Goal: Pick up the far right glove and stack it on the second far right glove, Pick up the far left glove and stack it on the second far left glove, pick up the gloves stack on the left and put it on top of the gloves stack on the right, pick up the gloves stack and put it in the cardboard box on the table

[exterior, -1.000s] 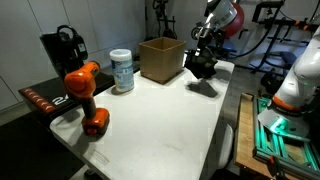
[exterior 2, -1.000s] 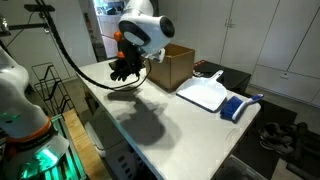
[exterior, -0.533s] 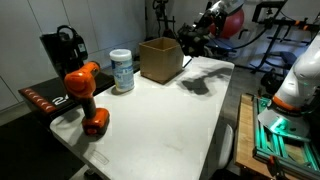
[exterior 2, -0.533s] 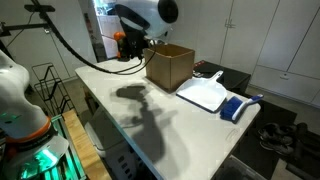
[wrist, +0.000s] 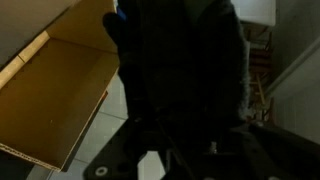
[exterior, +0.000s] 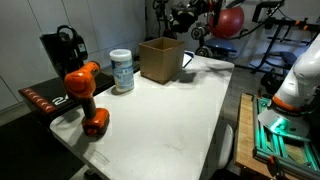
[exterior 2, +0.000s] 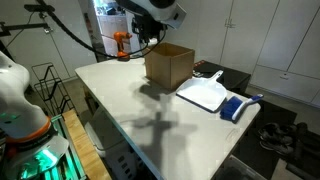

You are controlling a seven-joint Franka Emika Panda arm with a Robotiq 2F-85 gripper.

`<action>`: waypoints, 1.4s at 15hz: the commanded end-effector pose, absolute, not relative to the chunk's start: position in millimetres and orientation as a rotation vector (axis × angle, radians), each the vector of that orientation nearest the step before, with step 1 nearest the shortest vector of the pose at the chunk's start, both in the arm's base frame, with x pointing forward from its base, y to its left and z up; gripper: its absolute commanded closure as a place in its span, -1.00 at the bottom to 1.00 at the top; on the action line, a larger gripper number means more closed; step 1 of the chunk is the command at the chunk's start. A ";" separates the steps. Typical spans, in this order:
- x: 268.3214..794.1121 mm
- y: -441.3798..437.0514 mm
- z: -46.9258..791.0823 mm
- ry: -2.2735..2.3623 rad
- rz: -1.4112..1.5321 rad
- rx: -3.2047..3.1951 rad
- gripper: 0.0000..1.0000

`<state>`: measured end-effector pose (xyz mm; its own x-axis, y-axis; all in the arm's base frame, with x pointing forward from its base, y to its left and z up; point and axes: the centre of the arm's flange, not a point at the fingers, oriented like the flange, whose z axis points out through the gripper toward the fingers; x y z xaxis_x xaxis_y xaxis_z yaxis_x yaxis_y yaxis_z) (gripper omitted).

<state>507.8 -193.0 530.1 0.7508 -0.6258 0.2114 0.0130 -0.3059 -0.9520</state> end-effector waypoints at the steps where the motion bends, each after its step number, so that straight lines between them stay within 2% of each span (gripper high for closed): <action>1: 538.5 -190.4 515.2 0.696 -0.760 -1.701 0.91; 8: 564.5 -167.8 481.6 0.901 -0.721 -1.715 0.91; 9: 565.8 -166.9 479.5 0.910 -0.709 -1.728 0.44; 10: 567.2 -167.3 479.1 0.920 -0.724 -1.742 0.10; 16: 560.1 -164.8 503.1 0.963 -0.819 -1.800 -0.78; 18: 556.4 -160.5 519.5 0.955 -0.855 -1.810 -0.99; 21: 543.9 -150.4 551.4 0.928 -0.839 -1.904 -1.00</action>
<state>559.6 -164.2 521.0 0.4814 -0.8581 0.1787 -0.2424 -0.3263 -0.9137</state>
